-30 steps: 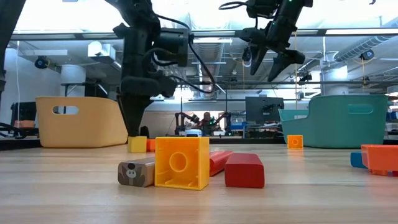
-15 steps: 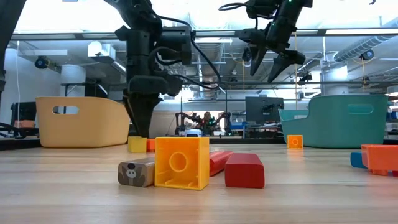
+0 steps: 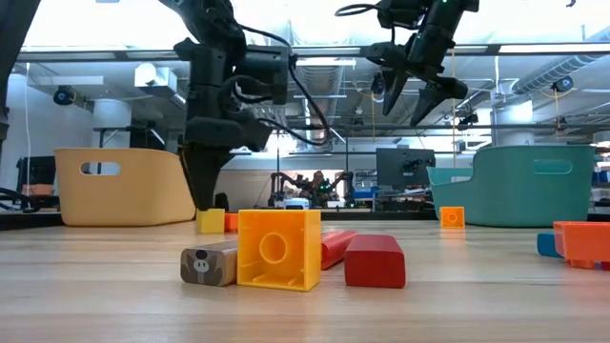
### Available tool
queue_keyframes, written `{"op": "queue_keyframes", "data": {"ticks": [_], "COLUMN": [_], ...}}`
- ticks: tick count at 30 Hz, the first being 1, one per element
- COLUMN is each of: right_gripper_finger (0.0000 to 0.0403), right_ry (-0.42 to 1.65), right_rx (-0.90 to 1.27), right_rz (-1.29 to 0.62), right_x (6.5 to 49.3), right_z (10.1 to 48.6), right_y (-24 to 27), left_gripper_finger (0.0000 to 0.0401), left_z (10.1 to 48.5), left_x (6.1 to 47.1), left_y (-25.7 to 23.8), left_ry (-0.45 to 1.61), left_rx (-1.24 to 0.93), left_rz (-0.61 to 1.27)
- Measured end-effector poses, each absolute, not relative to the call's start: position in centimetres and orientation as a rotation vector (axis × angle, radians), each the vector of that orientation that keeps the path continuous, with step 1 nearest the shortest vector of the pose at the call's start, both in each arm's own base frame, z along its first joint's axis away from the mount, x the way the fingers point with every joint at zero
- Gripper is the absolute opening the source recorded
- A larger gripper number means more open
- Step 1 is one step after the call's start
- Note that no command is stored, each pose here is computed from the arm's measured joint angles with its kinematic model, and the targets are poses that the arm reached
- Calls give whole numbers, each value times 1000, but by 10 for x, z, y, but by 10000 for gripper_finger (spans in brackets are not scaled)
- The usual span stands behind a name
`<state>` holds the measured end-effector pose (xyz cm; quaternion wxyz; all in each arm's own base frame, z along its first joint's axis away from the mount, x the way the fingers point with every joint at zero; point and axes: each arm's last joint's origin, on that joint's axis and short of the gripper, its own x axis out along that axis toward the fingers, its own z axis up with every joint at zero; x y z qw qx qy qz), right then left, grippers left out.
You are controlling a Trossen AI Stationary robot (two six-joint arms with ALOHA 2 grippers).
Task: Sort blocks by size
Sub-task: Put the yellow block into the blue bin
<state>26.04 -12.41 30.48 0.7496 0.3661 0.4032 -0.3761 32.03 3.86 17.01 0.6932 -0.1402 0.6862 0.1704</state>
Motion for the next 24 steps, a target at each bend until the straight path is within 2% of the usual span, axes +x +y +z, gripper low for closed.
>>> {"op": "queue_keyframes", "data": {"ticks": [13, 24], "right_gripper_finger": [292, 276], "right_ry": [886, 889], "right_rx": [828, 780], "right_rz": [-796, -809], "right_x": [261, 260], "right_z": [305, 305], "right_y": [-123, -124], "left_gripper_finger": [224, 224], "left_z": [170, 167], "left_x": [324, 327], "left_y": [39, 40], "left_ry": [1491, 1448], "left_rx": [-314, -310], "left_rz": [372, 375]}}
